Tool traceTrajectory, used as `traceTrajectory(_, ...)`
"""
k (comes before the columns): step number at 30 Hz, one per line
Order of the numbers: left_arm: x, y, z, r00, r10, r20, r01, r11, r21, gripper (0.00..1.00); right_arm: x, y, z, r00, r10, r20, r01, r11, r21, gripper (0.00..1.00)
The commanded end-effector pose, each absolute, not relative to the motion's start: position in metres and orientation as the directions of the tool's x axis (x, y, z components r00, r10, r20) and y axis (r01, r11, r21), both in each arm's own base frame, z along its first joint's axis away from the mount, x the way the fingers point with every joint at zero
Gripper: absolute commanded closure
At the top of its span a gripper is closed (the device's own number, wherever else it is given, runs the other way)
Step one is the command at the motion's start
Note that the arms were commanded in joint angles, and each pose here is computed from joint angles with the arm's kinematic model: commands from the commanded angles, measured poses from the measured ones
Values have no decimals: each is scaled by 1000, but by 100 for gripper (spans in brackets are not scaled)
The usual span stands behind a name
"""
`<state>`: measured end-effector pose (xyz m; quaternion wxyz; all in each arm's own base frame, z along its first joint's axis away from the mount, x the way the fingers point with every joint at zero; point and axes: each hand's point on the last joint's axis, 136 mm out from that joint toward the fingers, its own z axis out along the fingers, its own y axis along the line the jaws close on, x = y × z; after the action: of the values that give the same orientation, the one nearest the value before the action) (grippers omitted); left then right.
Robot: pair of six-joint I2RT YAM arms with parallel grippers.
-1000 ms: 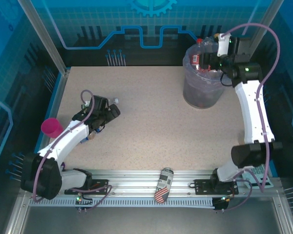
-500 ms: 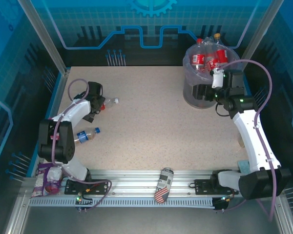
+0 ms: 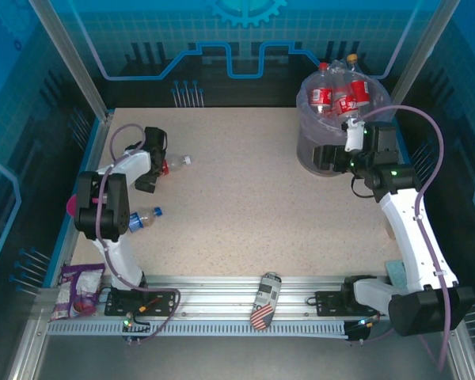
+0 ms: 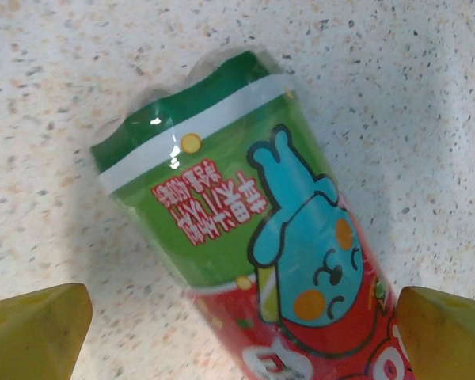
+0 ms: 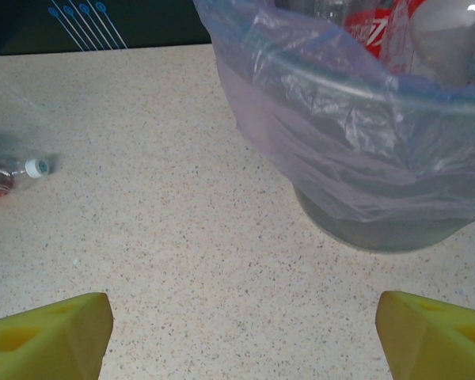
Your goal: Put the plastic bottles in the bin
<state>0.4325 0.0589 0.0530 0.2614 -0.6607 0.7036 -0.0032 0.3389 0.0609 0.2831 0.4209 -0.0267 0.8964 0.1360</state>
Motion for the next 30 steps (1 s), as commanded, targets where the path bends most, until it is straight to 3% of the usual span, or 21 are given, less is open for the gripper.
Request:
traceTrajectory(1,436,71,39,15,-927,-375,-941,113,-318,2,330,66,274,-668,68,-741,-171,955,242,13)
traceTrajectory(5,446,74,32,-12,-931,-365,-940,134,-312,6,326,67,268,-679,75,-730,-167,953,253,13)
traceTrajectory(17,440,68,42,-66,-932,-355,-928,188,-322,33,318,72,275,-671,93,-736,-183,940,287,13)
traceTrajectory(25,441,38,67,-222,-911,-349,-853,355,-383,34,311,86,301,-633,126,-764,-245,904,351,13)
traceTrajectory(30,454,-26,93,-443,-829,-341,-623,559,-547,34,304,88,311,-616,135,-776,-261,894,364,13)
